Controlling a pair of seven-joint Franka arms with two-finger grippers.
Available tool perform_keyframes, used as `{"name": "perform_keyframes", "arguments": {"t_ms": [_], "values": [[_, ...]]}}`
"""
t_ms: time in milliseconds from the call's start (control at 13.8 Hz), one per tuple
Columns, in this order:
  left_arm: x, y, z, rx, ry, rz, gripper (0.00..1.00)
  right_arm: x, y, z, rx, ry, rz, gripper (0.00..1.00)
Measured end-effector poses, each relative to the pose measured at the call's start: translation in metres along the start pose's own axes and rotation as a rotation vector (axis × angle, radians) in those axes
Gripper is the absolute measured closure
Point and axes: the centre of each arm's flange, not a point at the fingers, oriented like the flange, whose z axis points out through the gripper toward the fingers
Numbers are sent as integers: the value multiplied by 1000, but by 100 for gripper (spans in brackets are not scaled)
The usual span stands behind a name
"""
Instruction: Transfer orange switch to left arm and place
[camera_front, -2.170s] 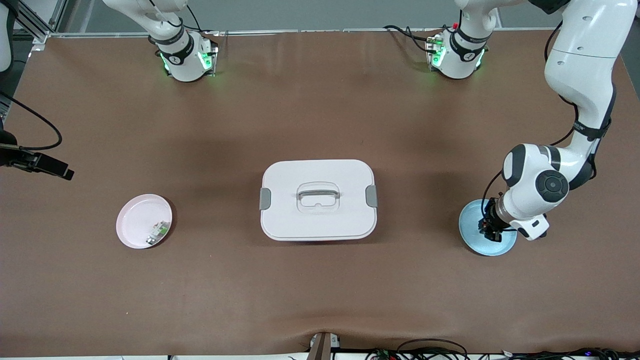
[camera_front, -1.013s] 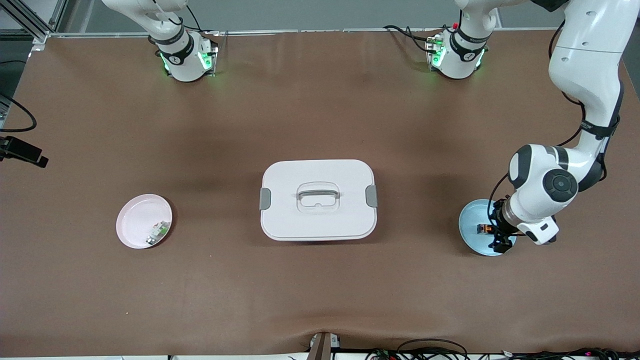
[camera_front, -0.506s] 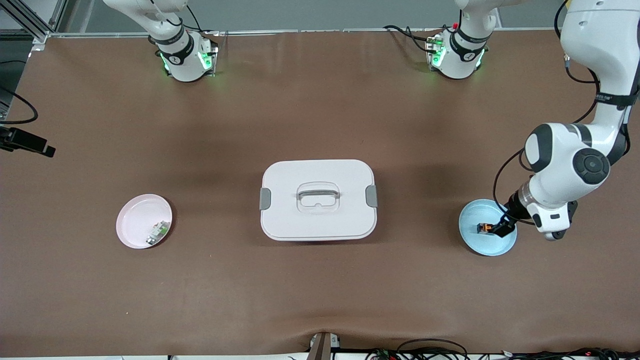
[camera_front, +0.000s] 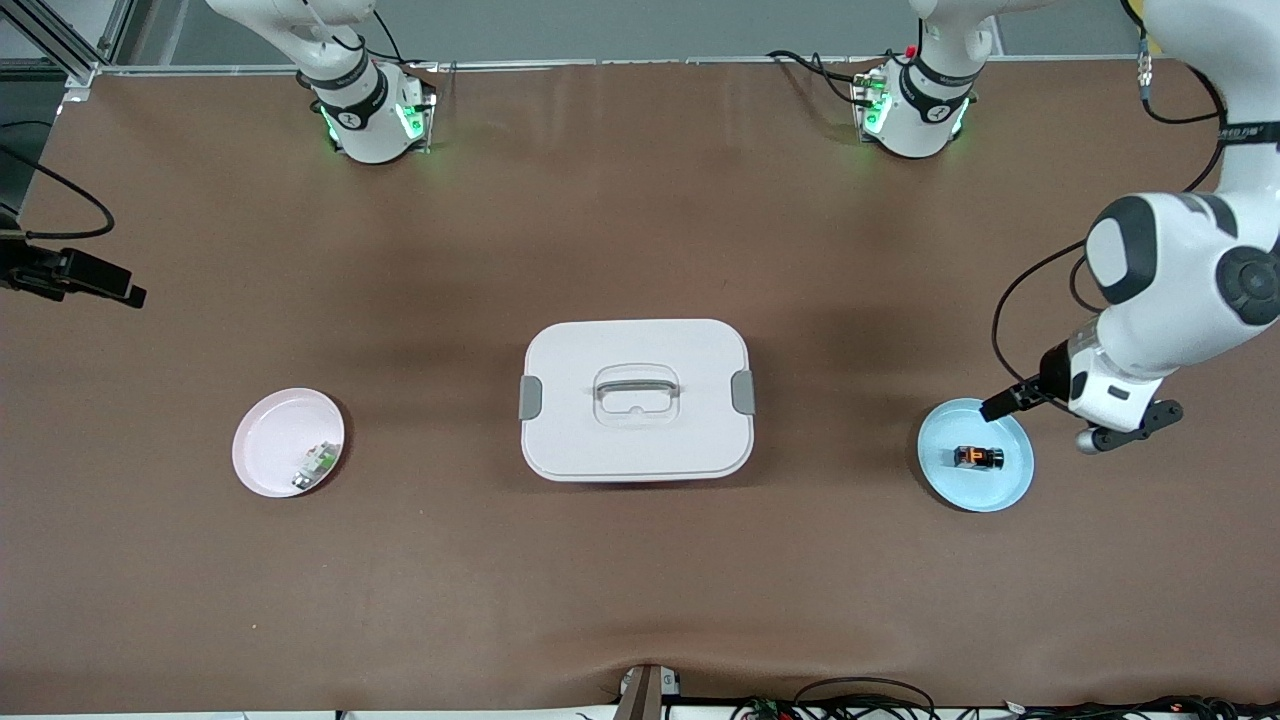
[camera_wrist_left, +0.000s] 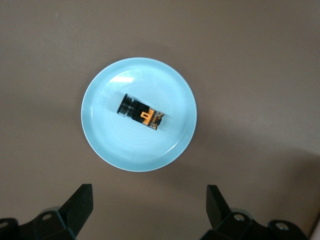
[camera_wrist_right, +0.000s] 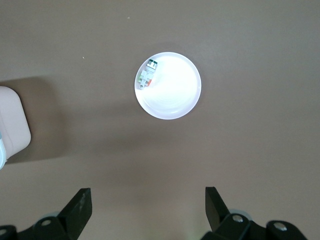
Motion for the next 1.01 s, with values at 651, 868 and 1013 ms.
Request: {"name": "perform_keyframes", "arguments": {"t_ms": [651, 868, 1013], "values": [[-30, 17, -150, -22, 161, 86, 0, -8, -10, 1, -19, 17, -28, 0], [-32, 15, -175, -3, 125, 186, 0, -8, -10, 1, -20, 16, -28, 0], [-33, 13, -186, 3, 110, 201, 0, -8, -9, 2, -20, 14, -27, 0]]}}
